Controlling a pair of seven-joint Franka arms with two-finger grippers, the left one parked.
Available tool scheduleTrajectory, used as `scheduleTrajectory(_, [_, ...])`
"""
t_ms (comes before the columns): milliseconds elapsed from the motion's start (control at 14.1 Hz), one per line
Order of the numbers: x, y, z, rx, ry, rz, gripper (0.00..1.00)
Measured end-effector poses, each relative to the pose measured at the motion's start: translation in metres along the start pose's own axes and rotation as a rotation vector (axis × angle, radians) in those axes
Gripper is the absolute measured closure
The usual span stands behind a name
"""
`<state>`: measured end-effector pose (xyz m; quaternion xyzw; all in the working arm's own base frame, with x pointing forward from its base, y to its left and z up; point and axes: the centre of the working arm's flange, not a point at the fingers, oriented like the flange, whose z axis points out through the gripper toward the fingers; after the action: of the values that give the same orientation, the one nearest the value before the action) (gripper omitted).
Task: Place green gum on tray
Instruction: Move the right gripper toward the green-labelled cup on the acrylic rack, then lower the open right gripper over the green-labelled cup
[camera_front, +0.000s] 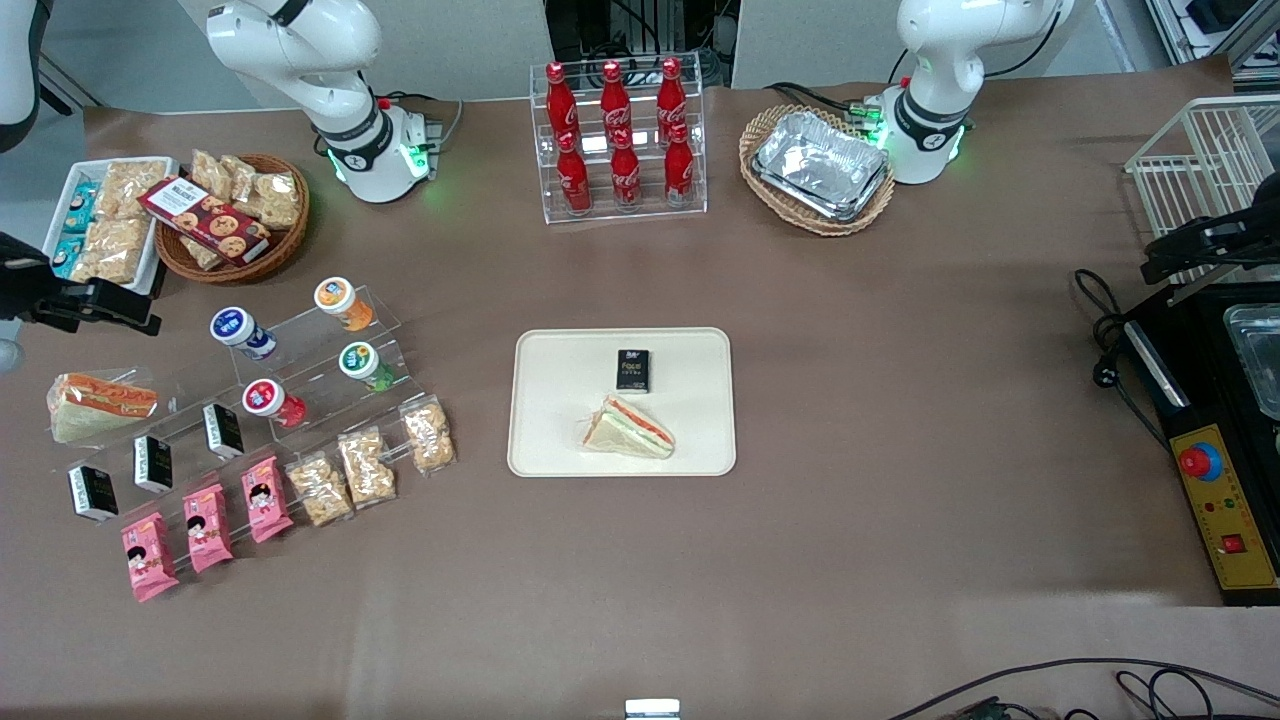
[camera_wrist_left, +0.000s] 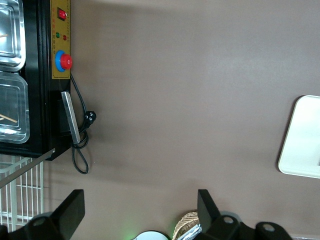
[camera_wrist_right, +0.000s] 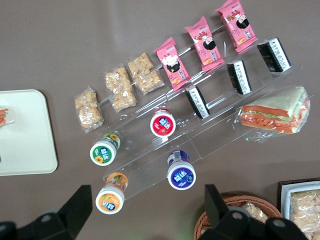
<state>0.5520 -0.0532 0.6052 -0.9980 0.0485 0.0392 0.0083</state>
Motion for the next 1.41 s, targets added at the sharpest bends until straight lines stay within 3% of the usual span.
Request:
scheduleTrajectory(424, [-0.017, -0.084, 0.021, -0.007, -0.044, -0.041, 0.00])
scheduleTrajectory(636, [-0.042, -0.124, 0.035, -0.019, 0.000, -0.056, 0.00])
scheduleTrajectory(848, [-0.074, -0.123, 0.057, -0.030, 0.047, -0.057, 0.00])
scheduleTrajectory(1061, [-0.089, -0.119, 0.065, -0.035, 0.062, -0.054, 0.00])
scheduleTrajectory(1414, [-0.083, -0.119, 0.114, -0.030, 0.088, -0.057, 0.00])
